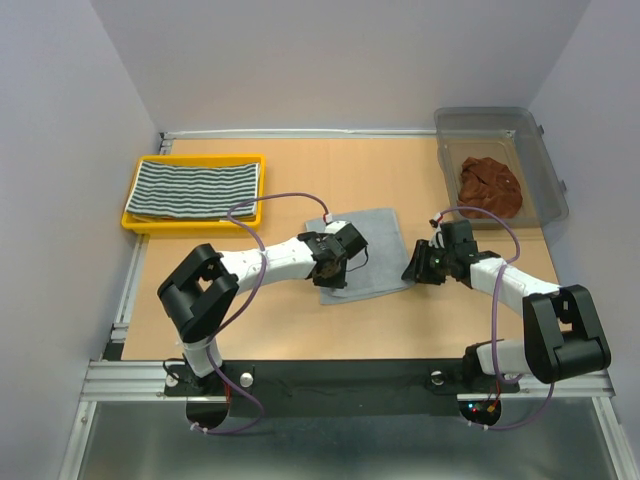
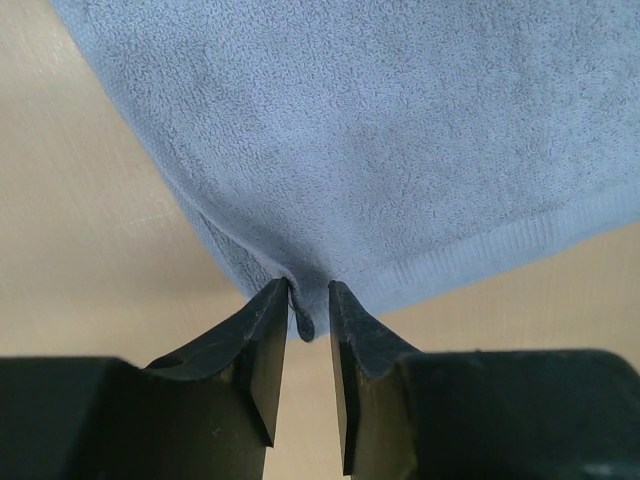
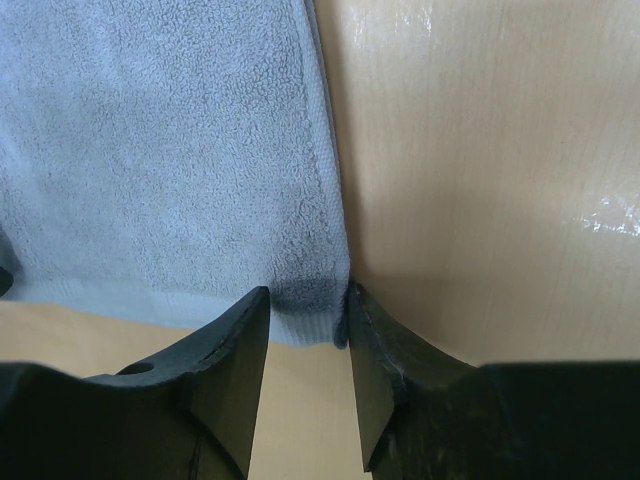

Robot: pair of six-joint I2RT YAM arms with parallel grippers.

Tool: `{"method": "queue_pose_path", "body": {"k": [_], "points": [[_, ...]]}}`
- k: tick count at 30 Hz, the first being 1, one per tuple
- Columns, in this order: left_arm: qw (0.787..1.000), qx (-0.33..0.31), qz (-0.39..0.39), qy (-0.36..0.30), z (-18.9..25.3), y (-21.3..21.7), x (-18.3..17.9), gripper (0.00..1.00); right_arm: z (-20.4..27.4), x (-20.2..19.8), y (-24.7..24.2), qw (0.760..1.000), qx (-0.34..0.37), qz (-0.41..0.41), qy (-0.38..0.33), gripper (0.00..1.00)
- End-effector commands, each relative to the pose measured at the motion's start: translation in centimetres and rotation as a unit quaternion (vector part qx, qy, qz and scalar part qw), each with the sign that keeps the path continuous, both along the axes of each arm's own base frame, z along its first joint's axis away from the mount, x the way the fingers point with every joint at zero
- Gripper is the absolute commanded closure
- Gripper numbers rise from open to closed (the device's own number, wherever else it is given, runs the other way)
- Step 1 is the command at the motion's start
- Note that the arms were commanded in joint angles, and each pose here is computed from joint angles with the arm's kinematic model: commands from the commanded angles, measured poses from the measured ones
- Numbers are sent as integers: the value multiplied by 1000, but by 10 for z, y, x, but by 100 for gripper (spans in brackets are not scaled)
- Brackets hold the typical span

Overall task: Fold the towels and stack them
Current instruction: Fold the towel

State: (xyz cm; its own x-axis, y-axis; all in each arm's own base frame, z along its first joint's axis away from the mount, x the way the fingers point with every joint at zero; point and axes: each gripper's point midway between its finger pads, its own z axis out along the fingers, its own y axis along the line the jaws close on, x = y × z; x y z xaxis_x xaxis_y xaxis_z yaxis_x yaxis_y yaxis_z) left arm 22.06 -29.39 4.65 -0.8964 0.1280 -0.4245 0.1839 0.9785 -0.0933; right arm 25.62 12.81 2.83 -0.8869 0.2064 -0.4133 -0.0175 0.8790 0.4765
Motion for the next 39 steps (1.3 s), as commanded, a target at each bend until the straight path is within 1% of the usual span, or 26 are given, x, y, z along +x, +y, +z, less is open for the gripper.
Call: {"method": "queue_pose_path", "body": {"k": [1, 3, 6, 10, 11, 12, 13, 14, 15, 16, 17, 19, 21, 22, 24, 27, 30, 32, 36, 37, 39], "points": [[1000, 2, -3, 0, -1, -1, -2, 65, 0, -4, 1, 1000, 2, 8, -5, 57], [1000, 4, -4, 3, -4, 0, -4, 66, -1, -4, 1, 1000, 1, 8, -4, 57], [1000, 10, 1, 7, -9, 5, -7, 73, -1, -4, 1, 1000, 2, 9, -3, 58], [1000, 10, 8, 7, -10, 10, -10, 87, -1, -4, 1, 1000, 0, 7, -5, 58], [1000, 8, 11, 6, -8, 12, -10, 93, 0, -3, 0, 1000, -2, 5, -6, 58], [1000, 7, 13, 6, -8, 12, -11, 94, -1, -4, -1, 1000, -3, 3, -5, 58], [1000, 10, 14, 8, -11, 15, -14, 95, 0, -2, -1, 1000, -3, 2, -8, 59], [1000, 5, 14, 6, -9, 15, -14, 99, 1, -2, -1, 1000, -4, 0, -8, 61], [1000, 7, 16, 9, -12, 18, -16, 100, 2, -2, -1, 1000, -3, -1, -9, 64], [1000, 5, 19, 6, -11, 19, -15, 100, 3, -1, -2, 1000, -4, -3, -12, 70], [1000, 7, 20, 7, -12, 20, -16, 100, 3, -1, -3, 1000, -5, -5, -13, 72], [1000, 7, 22, 5, -13, 22, -16, 100, 7, 2, -3, 1000, -5, -7, -19, 72], [1000, 4, 22, 3, -12, 21, -16, 100, 10, 3, -3, 1000, -5, -10, -23, 75], [1000, 3, 23, 1, -11, 21, -16, 100, 13, 5, -3, 1000, -6, -10, -27, 81], [1000, -2, 25, -3, -7, 20, -14, 100, 17, 8, -4, 999, -9, -13, -32, 85], [999, -11, 31, -16, 5, 20, -10, 100, 24, 10, -6, 999, -16, -14, -37, 89], [999, -17, 36, -28, 16, 21, -5, 100, 31, 15, -7, 999, -20, -14, -46, 89], [999, -20, 38, -30, 20, 21, -5, 100, 32, 15, -8, 999, -23, -13, -44, 91], [999, -20, 39, -27, 17, 23, -6, 100, 31, 14, -9, 999, -26, -10, -40, 91], [999, -18, 39, -24, 15, 24, -7, 100, 30, 13, -8, 999, -25, -8, -38, 95], [999, -24, 39, -23, 15, 23, -8, 100, 32, 13, -7, 999, -22, -7, -40, 99]]}}
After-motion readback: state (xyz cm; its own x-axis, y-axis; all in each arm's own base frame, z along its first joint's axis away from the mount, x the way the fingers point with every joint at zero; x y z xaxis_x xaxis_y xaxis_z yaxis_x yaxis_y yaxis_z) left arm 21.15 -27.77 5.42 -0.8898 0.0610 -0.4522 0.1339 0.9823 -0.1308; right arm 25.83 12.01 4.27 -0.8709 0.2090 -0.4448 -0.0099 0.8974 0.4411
